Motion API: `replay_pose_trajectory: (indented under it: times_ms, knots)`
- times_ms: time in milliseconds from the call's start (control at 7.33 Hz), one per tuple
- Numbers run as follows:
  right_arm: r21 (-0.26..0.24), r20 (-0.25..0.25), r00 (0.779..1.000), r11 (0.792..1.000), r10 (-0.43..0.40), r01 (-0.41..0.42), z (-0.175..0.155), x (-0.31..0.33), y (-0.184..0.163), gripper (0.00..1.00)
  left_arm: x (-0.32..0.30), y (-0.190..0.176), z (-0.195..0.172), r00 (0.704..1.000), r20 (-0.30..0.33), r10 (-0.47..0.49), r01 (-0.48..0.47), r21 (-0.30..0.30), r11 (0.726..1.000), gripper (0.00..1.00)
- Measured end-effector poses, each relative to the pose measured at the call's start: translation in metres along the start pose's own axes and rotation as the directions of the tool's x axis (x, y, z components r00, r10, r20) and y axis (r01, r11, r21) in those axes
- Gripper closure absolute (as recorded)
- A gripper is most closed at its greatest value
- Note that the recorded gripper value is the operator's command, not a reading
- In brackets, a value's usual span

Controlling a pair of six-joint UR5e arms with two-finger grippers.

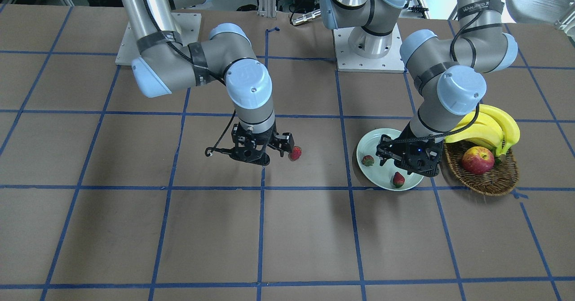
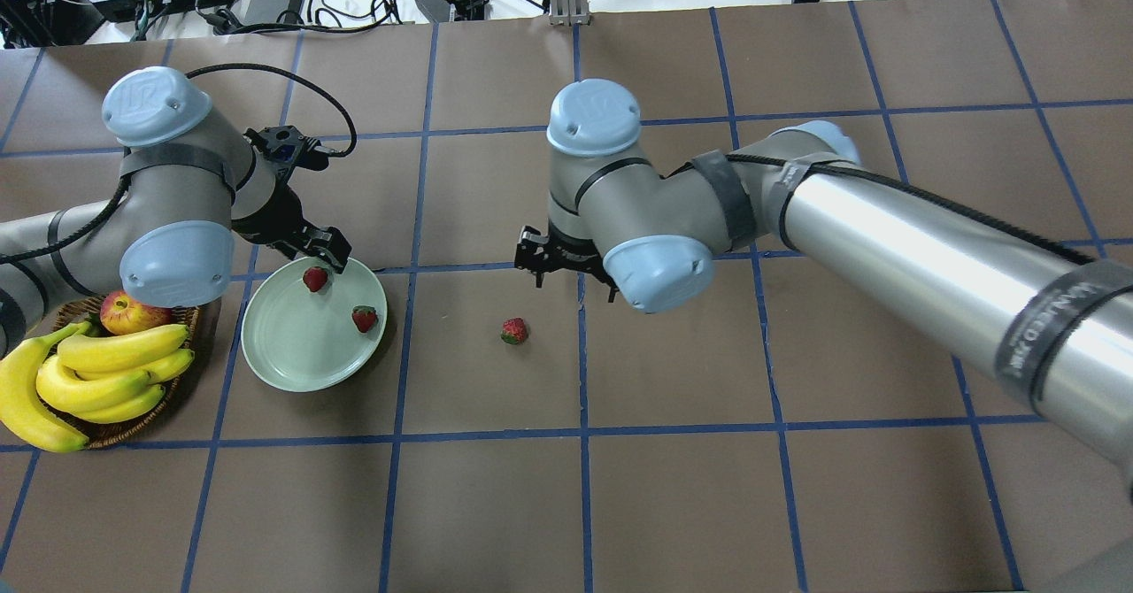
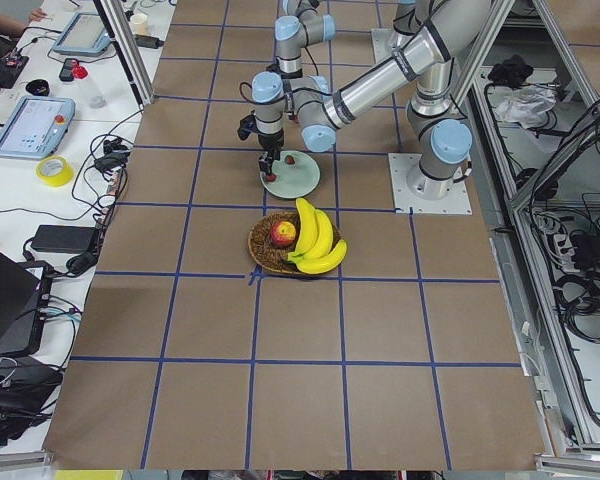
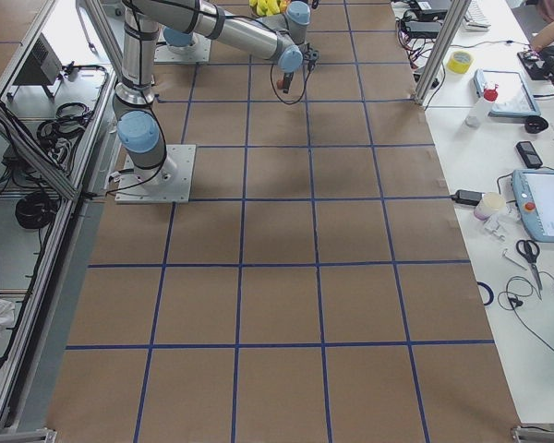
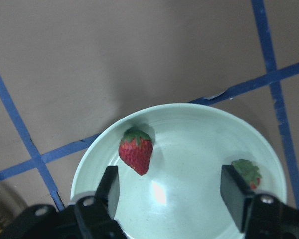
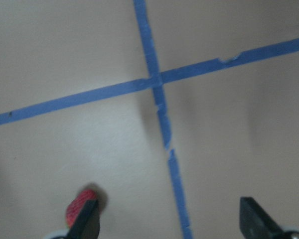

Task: Collect all strawberries into plate
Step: 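Lift the right gripper away while the left gripper reaches the last strawberry, then close the left gripper on the last strawberry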

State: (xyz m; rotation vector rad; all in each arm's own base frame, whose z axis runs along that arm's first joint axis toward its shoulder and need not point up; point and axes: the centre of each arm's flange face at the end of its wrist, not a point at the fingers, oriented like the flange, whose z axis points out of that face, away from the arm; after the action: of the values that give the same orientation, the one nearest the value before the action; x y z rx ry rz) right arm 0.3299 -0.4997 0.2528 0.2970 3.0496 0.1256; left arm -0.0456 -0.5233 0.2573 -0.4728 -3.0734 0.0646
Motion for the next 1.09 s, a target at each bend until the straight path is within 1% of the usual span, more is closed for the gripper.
replay_pose_trajectory:
  times_ms: [273, 409, 545, 682, 818, 955, 1091]
  knots:
    - [-0.008, -0.026, 0.994, 0.994, -0.106, 0.106, -0.056, 0.087, -0.031, 0.0, 0.058, -0.009, -0.006, 0.997, -0.021, -0.069, 0.069, 0.011, 0.998, 0.24]
    - [0.008, -0.054, 0.989, 0.991, -0.134, 0.135, -0.079, 0.117, -0.037, 0.0, 0.099, -0.014, -0.005, 0.994, -0.027, -0.108, 0.108, 0.009, 0.994, 0.23]
    - [0.028, -0.089, 0.986, 0.989, -0.143, 0.145, -0.104, 0.132, -0.034, 0.0, 0.142, -0.017, -0.003, 0.987, -0.033, -0.159, 0.159, 0.006, 0.987, 0.24]
    - [0.036, -0.108, 0.984, 0.989, -0.141, 0.146, -0.135, 0.138, -0.027, 0.0, 0.18, -0.017, 0.005, 0.981, -0.037, -0.191, 0.191, -0.01, 0.982, 0.25]
    - [0.049, -0.114, 0.983, 0.988, -0.141, 0.147, -0.174, 0.138, -0.022, 0.0, 0.207, -0.016, 0.02, 0.976, -0.036, -0.213, 0.212, -0.034, 0.977, 0.25]
    - [0.078, -0.108, 0.984, 0.985, -0.144, 0.152, -0.21, 0.136, -0.018, 0.0, 0.226, -0.016, 0.036, 0.973, -0.033, -0.229, 0.228, -0.049, 0.972, 0.25]
    - [0.123, -0.099, 0.984, 0.98, -0.146, 0.158, -0.242, 0.135, -0.011, 0.0, 0.24, -0.015, 0.053, 0.97, -0.028, -0.242, 0.24, -0.064, 0.969, 0.25]
